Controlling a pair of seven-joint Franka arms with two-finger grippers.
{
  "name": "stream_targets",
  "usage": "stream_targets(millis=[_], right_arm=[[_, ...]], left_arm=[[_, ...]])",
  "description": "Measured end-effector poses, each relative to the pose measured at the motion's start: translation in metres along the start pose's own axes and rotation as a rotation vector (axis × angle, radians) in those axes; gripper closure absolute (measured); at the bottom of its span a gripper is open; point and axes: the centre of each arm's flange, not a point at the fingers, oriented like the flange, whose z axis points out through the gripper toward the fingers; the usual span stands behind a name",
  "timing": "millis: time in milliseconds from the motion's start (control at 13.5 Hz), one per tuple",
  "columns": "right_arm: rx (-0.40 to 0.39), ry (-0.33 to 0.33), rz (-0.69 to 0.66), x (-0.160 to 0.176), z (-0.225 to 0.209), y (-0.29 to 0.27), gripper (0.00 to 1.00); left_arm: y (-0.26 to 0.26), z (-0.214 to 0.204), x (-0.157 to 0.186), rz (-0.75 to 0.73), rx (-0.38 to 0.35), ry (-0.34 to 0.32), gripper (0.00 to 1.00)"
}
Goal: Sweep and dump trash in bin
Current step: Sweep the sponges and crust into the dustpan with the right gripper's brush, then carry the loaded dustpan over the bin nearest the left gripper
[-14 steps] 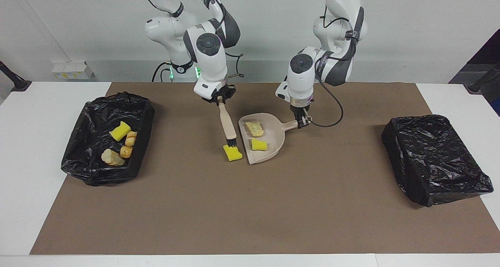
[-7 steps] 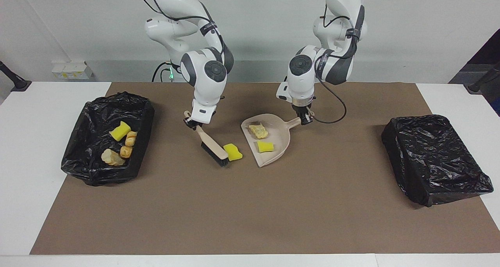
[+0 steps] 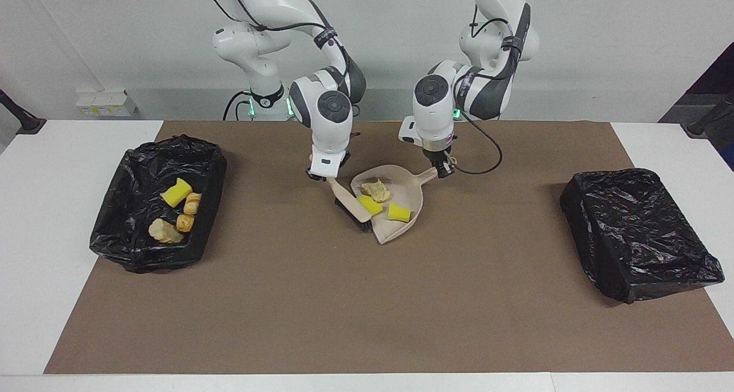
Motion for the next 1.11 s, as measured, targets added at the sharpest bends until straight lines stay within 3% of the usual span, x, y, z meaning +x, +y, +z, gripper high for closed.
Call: stream_targets(millis=[369, 738, 1108], right_arm=[[0.046, 0.013, 0.062, -0.015, -0.031, -0.007, 0.74], [0.016, 0.003, 0.226, -0.078, -0.104, 0.044, 0.74], [0.030, -0.034, 0.401, -0.141, -0.135, 0.115, 0.74]], left_arm=[[-0.020, 0.013, -0.010, 0.117, 0.012, 0.042, 0.67], [-0.039, 0.016, -0.020, 0.133, -0.006, 0.088, 0.67], [-0.085, -0.013, -0.054, 0.152, 0.008, 0.143, 0.67]])
